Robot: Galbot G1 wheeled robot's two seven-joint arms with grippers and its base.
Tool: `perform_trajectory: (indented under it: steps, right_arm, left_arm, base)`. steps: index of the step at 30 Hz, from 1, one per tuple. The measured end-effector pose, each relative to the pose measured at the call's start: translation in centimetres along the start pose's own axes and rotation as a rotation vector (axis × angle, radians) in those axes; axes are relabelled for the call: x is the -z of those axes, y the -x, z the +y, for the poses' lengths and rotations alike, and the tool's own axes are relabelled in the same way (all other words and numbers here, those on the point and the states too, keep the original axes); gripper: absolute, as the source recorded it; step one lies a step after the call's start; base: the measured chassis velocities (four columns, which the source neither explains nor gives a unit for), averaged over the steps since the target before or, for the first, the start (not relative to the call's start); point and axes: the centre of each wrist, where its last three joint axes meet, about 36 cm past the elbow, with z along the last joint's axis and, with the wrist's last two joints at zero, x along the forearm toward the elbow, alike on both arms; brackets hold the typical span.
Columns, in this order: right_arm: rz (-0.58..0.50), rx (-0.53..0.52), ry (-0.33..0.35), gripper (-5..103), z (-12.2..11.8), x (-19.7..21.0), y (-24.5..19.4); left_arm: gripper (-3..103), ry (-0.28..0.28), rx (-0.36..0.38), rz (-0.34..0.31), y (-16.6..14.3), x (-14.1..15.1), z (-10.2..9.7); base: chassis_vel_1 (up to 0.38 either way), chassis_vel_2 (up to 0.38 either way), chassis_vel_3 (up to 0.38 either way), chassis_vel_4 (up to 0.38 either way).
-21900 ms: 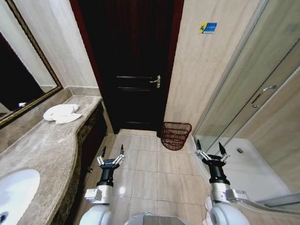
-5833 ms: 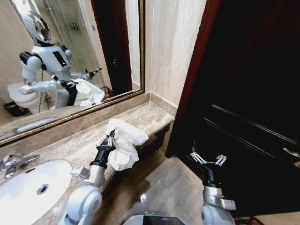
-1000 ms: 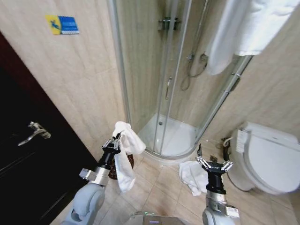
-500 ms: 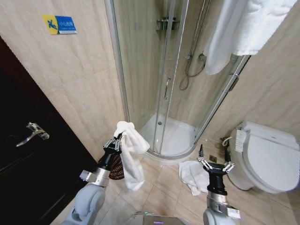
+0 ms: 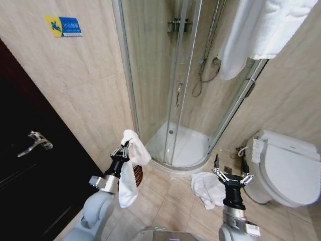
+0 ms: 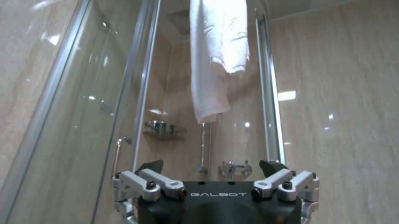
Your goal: Discard the used towel into the hamper.
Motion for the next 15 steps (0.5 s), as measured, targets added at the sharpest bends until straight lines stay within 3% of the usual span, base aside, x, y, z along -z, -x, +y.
perform_trajectory:
  steps: [7, 10, 15]
  right_arm:
    - [-0.089, -0.078, -0.041, 98, -0.1, 0.1, 2.1]
    - [-0.082, -0.074, -0.048, 96, -0.2, 0.5, 2.1]
    - [-0.055, -0.035, -0.035, 100, -0.1, 2.1, 1.9]
  left_arm:
    - [4, -0.012, -0.003, 0.022, 2.3, -0.7, 1.6]
    - [4, -0.017, 0.000, 0.028, 3.3, -0.7, 2.4]
    - [4, -0.040, 0.015, 0.042, 4.3, -1.0, 3.4]
  base:
    - [0.000, 0.000, 0.000, 0.000]
    - [0.000, 0.000, 0.000, 0.000]
    - [0.000, 0.000, 0.000, 0.000]
